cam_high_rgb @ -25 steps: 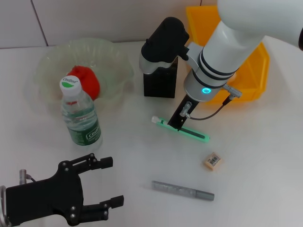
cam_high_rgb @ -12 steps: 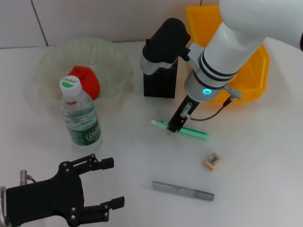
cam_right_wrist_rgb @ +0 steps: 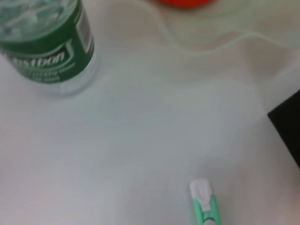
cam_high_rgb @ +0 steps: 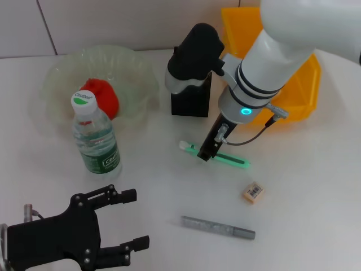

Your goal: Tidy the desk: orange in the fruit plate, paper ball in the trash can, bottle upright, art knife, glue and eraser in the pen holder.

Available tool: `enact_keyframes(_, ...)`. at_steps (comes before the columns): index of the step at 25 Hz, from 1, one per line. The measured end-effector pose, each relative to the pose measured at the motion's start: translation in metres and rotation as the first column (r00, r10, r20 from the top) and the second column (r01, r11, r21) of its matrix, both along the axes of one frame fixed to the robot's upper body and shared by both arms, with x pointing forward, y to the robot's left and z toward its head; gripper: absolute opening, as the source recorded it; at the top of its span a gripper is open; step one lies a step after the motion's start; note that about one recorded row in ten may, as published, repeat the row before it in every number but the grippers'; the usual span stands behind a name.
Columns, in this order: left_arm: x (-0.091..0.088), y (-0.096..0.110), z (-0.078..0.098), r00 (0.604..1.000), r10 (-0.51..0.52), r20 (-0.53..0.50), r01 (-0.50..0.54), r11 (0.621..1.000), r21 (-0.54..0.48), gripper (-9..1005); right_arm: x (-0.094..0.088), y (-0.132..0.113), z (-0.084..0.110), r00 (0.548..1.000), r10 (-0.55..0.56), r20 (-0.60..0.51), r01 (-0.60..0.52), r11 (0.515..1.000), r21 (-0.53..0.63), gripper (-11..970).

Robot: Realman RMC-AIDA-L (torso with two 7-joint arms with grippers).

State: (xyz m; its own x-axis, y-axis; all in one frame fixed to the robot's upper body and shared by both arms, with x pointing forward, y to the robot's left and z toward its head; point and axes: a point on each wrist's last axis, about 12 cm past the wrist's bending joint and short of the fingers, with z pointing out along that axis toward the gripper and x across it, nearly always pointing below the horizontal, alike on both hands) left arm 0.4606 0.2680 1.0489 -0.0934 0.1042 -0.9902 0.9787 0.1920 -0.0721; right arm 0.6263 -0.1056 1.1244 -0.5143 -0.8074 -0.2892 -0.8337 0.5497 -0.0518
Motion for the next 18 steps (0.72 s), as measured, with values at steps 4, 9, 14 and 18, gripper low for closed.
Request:
enact_keyframes(4,-0.0002,-0.0010,-0.0004,1.000,-0.002,-0.006,0.002,1.000,-0.005,813,-0.0018,0.0016,-0.0018,1.000,0.016,0.004,-0.016,1.000,-0.017,389)
enact_keyframes(9,-0.0005,-0.0016,-0.0006,1.000,-0.003,-0.008,0.003,1.000,-0.008,813,-0.0016,0.0017,-0.0017,1.000,0.014,0.006,-0.014,1.000,-0.015,380)
enact_keyframes(14,-0.0002,-0.0015,-0.0004,1.000,-0.001,-0.008,0.001,1.000,-0.009,813,-0.0014,0.0023,-0.0015,1.000,0.016,0.006,-0.016,1.000,-0.017,337)
enact_keyframes(18,-0.0001,-0.0014,-0.0003,1.000,-0.001,-0.008,0.001,1.000,-0.010,813,-0.0012,0.0020,-0.0018,1.000,0.015,0.007,-0.015,1.000,-0.018,302)
